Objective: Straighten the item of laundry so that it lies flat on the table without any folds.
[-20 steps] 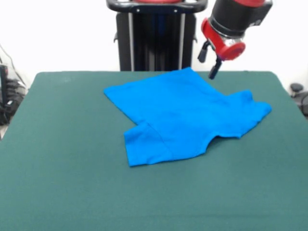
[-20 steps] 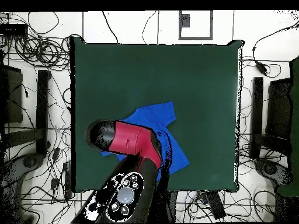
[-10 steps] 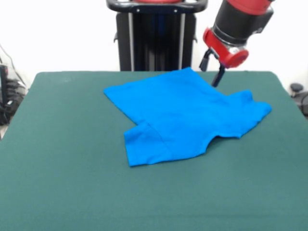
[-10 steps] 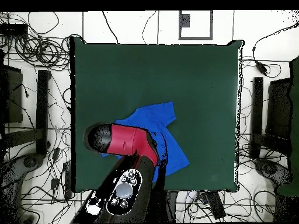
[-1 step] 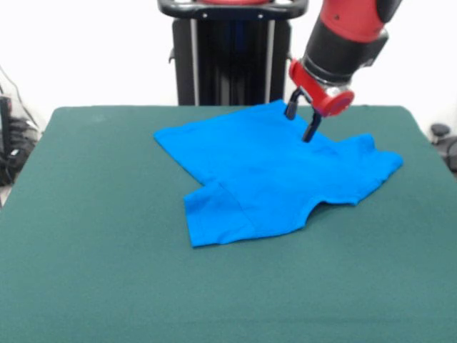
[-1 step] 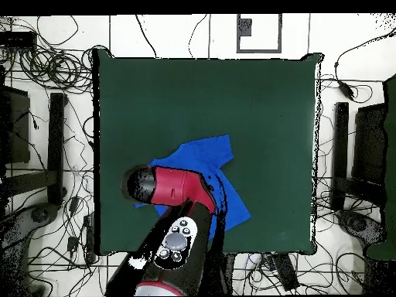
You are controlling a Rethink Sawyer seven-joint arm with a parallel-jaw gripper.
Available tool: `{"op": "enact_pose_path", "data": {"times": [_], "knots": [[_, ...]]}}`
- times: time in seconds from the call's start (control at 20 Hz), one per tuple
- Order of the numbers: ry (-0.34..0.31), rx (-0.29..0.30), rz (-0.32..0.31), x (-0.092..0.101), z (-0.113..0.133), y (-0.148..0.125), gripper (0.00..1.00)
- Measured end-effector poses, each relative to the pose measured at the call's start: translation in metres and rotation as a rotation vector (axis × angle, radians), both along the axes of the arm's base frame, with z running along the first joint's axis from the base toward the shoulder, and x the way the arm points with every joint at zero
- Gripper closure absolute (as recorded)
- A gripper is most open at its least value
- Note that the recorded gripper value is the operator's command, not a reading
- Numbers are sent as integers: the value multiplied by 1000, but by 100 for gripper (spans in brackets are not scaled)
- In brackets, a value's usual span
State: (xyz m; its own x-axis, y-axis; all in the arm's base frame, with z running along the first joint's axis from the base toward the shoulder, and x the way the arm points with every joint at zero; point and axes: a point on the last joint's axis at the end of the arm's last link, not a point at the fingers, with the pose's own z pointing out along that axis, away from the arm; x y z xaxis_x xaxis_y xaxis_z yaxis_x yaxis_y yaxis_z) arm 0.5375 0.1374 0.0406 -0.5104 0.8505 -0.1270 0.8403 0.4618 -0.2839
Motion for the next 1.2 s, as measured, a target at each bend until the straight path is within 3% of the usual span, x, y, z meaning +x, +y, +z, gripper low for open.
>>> {"op": "enact_pose_path", "data": {"times": [0.5, 1.0, 1.2], "knots": [[-2, 11, 19, -4, -21, 6, 0], [8, 29, 34, -7, -25, 9, 0], [21, 36, 28, -10, -25, -4, 0]]}}
